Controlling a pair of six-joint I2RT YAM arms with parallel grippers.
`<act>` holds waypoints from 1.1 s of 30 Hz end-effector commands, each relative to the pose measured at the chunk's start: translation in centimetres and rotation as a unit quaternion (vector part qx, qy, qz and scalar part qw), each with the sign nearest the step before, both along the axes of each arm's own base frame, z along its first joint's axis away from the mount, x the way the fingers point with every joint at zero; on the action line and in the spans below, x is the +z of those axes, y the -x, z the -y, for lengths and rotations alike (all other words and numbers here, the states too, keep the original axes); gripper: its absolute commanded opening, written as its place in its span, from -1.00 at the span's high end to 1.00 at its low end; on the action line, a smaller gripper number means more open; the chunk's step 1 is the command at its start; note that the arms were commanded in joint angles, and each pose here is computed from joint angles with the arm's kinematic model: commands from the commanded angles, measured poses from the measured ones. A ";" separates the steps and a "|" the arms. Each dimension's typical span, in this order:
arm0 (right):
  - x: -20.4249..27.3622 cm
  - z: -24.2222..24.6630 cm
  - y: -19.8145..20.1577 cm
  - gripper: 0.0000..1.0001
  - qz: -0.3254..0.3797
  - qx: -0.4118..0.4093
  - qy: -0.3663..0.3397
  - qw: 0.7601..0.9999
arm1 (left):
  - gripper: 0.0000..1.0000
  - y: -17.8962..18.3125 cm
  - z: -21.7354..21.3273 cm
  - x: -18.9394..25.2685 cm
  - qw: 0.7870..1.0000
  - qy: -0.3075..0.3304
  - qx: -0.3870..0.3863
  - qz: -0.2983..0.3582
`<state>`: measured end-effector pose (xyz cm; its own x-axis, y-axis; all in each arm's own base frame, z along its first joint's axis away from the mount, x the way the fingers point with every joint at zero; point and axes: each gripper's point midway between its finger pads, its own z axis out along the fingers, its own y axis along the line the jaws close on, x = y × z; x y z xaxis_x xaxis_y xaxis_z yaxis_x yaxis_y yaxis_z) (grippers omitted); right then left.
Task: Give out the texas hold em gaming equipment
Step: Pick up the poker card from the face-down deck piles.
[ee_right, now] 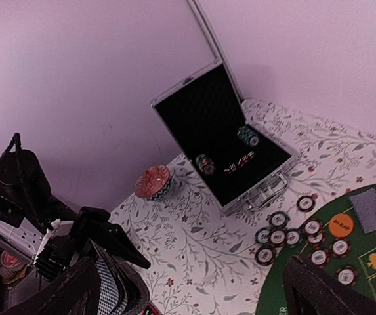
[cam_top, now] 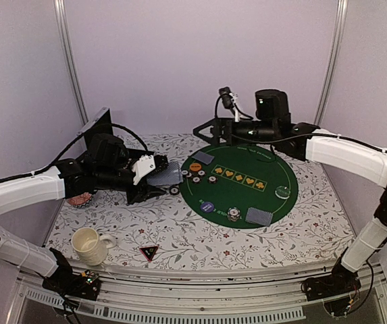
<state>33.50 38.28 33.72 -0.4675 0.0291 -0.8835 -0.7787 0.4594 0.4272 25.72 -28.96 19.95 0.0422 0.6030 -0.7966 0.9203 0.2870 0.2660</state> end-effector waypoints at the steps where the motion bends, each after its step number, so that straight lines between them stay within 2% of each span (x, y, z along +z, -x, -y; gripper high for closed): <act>1: -3.3 -4.8 3.7 -0.98 -0.101 0.067 0.045 0.992 | 0.20 -0.2 0.0 -0.4 1.000 0.000 0.001 -0.003; 6: -5.3 -7.3 6.2 -0.97 -0.088 0.141 0.067 0.984 | 0.20 -0.1 0.1 -0.4 1.000 0.000 -0.001 -0.004; 18: -8.5 -8.3 5.1 -0.99 -0.103 0.119 0.098 0.983 | 0.21 0.2 0.4 0.1 1.000 0.013 -0.010 -0.010; 23: -8.7 -7.6 5.2 -0.85 -0.102 0.114 0.117 0.981 | 0.21 0.3 0.5 0.3 1.000 0.016 -0.011 -0.009; 33: -8.2 -6.6 5.2 -0.36 -0.098 0.110 0.144 0.979 | 0.22 0.2 0.5 0.4 1.000 0.018 -0.010 -0.009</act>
